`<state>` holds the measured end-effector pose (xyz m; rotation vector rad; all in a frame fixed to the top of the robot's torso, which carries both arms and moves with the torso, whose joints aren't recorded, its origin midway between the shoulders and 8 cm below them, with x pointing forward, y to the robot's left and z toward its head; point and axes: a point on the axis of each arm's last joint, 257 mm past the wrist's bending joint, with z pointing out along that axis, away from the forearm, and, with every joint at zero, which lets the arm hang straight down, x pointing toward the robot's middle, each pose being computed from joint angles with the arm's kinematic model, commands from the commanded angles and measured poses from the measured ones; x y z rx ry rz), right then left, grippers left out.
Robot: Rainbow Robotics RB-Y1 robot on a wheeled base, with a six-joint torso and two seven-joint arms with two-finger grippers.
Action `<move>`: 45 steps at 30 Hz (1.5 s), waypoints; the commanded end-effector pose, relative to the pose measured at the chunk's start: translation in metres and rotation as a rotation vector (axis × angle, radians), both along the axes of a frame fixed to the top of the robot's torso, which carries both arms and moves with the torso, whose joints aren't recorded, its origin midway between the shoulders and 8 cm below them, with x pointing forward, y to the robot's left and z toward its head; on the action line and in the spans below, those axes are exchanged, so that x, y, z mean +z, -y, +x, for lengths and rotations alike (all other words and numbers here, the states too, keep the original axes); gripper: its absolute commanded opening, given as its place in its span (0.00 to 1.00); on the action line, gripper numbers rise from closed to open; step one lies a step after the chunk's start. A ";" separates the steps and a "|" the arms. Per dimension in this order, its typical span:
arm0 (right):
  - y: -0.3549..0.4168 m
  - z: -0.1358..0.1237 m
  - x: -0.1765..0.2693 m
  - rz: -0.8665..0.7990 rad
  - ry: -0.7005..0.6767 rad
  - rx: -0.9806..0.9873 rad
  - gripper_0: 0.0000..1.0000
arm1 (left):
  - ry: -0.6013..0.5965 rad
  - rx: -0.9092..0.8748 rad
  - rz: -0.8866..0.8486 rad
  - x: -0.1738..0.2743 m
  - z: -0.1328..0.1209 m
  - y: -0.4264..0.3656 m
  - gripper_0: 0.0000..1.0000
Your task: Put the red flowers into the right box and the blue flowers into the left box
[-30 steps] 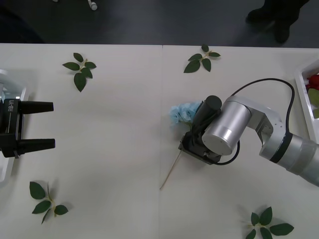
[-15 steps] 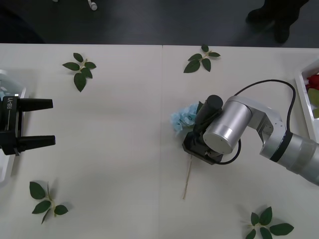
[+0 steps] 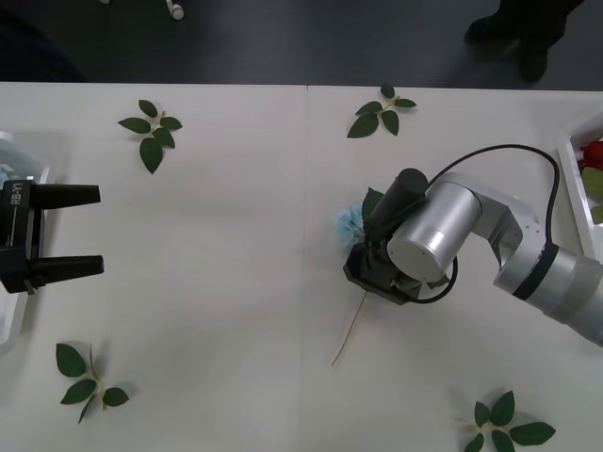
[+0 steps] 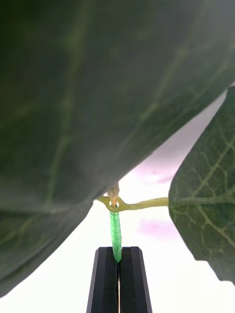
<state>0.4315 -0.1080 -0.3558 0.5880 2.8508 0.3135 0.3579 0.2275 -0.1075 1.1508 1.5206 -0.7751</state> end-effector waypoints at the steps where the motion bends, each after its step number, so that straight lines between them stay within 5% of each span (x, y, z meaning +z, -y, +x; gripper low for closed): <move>1: -0.006 0.012 0.054 0.017 0.055 0.060 0.00 | 0.053 0.003 0.028 0.012 0.000 -0.008 1.00; 19: 0.022 0.001 0.204 0.073 0.168 0.317 0.00 | 0.044 -0.009 -0.025 0.013 -0.011 -0.007 1.00; 34: 0.025 0.013 0.255 -0.153 0.508 0.871 0.00 | 0.044 -0.018 -0.037 0.014 -0.012 -0.003 1.00; 45: -0.058 0.009 0.332 0.048 0.971 1.076 0.00 | 0.048 -0.020 -0.055 0.018 -0.008 0.002 1.00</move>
